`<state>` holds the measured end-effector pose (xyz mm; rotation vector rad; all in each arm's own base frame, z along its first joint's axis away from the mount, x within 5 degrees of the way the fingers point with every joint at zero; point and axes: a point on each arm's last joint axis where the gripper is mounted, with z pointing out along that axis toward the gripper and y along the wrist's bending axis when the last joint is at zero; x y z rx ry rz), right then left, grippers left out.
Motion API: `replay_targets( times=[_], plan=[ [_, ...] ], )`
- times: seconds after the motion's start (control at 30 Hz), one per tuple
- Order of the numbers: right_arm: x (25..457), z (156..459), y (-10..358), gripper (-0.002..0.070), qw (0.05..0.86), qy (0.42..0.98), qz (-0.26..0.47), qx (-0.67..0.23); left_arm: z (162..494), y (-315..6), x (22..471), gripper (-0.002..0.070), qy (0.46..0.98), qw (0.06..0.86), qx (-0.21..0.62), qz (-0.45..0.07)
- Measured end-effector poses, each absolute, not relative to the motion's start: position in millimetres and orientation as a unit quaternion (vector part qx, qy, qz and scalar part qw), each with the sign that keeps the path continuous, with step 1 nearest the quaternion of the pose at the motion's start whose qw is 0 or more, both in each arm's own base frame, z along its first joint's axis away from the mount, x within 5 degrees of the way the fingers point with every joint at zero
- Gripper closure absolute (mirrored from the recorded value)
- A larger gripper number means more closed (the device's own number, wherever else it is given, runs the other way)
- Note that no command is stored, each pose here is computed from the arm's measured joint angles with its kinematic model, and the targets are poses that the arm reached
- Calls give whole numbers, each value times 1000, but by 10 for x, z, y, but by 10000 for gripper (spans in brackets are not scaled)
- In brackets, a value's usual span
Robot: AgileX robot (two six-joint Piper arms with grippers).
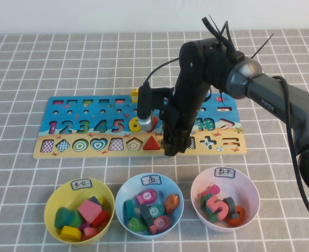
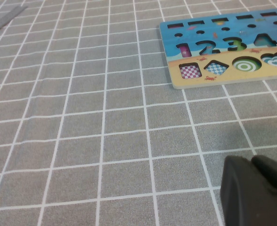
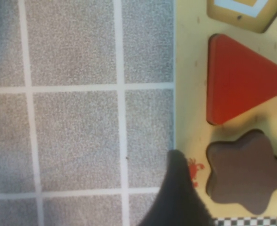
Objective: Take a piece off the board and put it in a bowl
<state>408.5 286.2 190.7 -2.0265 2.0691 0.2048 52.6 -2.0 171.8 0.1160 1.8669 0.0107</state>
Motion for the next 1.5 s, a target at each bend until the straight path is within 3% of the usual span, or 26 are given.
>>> replay_targets(
  times=[0.3,1.5],
  plan=[
    [4089,1907,2861,274,120,707,68,-693,1718,-20,526,675,803,594,50,5],
    [4120,1913,2859,229,132,709,65,-689,1718,-20,526,676,803,594,50,5]
  ],
)
